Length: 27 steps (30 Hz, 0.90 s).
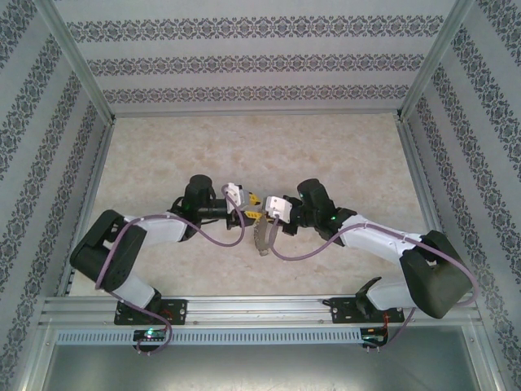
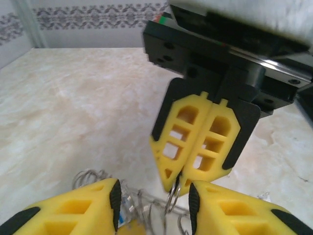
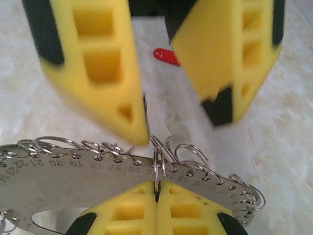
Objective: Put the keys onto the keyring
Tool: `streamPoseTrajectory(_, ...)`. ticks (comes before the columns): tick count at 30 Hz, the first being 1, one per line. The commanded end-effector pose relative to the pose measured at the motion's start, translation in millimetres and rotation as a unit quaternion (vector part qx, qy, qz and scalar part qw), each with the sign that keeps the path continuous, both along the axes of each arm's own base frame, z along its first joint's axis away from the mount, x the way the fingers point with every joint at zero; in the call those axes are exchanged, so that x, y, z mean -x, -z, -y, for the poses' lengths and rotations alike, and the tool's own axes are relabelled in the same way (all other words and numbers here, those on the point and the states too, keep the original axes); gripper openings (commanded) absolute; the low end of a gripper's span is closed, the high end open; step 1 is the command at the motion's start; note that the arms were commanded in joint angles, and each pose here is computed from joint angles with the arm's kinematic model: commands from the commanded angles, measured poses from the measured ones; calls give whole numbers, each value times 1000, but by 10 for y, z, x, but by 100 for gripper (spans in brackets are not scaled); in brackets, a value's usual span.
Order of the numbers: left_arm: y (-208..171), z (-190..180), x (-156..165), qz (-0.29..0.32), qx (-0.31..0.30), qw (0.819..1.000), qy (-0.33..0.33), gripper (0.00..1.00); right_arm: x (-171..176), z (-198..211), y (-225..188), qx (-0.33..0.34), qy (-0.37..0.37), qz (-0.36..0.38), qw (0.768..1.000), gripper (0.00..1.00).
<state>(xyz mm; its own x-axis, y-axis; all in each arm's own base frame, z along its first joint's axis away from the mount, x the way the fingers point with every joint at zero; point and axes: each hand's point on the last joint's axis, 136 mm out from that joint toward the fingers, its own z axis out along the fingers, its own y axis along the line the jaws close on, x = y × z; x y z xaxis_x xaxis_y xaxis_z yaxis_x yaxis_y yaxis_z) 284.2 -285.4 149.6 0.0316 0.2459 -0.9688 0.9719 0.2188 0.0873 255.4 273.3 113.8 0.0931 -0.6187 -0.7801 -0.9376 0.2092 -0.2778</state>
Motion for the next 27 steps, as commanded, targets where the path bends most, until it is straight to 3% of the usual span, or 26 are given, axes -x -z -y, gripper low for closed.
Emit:
streamPoseTrajectory(1,-38,-221,-152,-7,-27,996,-79,44,-90,66,13,45,19,27,998,0)
streamPoseTrajectory(6,-109,-590,-363,-32,-52,977,-205,48,-134,114,28,82,24,50,995,0)
streamPoseTrajectory(9,-83,-789,-473,-70,-78,957,-271,58,-112,86,32,98,14,63,993,0)
streamPoseTrajectory(11,8,-981,-616,-121,-105,927,-340,59,-91,64,50,113,6,65,991,0)
streamPoseTrajectory(14,194,-1398,-849,-215,-114,853,-462,55,-61,22,68,124,-4,53,991,0)
streamPoseTrajectory(19,454,-1512,-852,-317,-122,819,-463,53,-71,-25,91,127,-5,35,991,0)
streamPoseTrajectory(20,502,-1565,-851,-325,-132,806,-477,53,-80,-24,92,127,-4,34,991,0)
streamPoseTrajectory(22,646,-1764,-820,-365,-169,748,-527,55,-102,-21,73,117,-1,25,993,0)
streamPoseTrajectory(23,724,-1799,-797,-387,-192,728,-533,54,-109,-22,54,110,-1,22,994,0)
streamPoseTrajectory(25,787,-1794,-797,-424,-216,699,-535,50,-124,-23,21,96,1,15,995,0)
streamPoseTrajectory(27,861,-1681,-782,-448,-218,699,-512,45,-147,-16,-4,84,4,10,996,0)
